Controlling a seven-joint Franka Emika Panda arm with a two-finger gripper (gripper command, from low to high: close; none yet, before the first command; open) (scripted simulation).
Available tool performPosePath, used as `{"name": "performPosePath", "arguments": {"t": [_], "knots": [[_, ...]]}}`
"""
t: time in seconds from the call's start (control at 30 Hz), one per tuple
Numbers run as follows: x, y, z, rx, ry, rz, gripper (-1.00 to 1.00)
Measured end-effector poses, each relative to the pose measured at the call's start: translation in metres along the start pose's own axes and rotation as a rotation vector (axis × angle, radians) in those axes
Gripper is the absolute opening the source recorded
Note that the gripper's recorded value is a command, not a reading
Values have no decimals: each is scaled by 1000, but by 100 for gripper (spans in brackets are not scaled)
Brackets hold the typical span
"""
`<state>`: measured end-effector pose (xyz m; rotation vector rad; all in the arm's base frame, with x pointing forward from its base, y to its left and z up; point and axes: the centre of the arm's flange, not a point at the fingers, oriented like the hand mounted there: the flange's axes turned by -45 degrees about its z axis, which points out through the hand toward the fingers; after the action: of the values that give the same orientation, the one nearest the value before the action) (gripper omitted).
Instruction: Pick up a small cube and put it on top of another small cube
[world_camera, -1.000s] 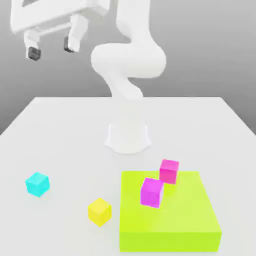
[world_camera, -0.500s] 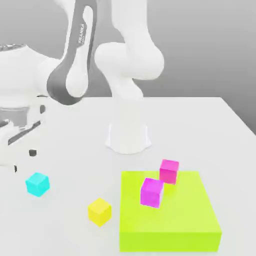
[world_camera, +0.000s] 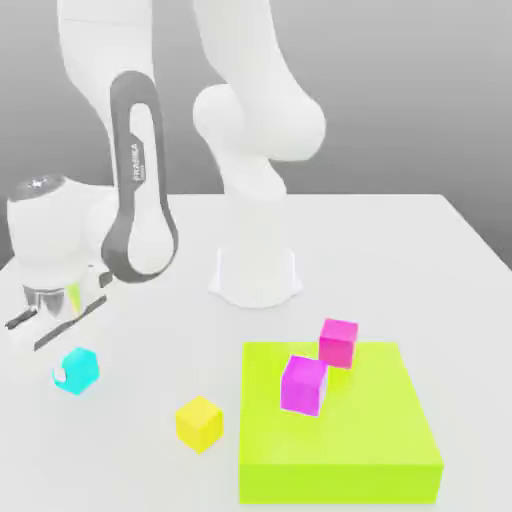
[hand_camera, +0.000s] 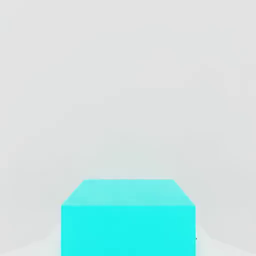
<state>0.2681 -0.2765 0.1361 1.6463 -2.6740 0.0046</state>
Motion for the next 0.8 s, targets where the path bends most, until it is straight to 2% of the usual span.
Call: {"name": "performPosePath", "arguments": {"t": [0.2, 0.4, 0.63, 0.8], "knots": [[-7, -2, -52, 0, -3, -36, -100], [-109, -21, -76, 2, -9, -561, -100], [-222, -10, -100, 1, -5, -1186, -100], [-230, -10, -61, 2, -3, -1250, -100]]}}
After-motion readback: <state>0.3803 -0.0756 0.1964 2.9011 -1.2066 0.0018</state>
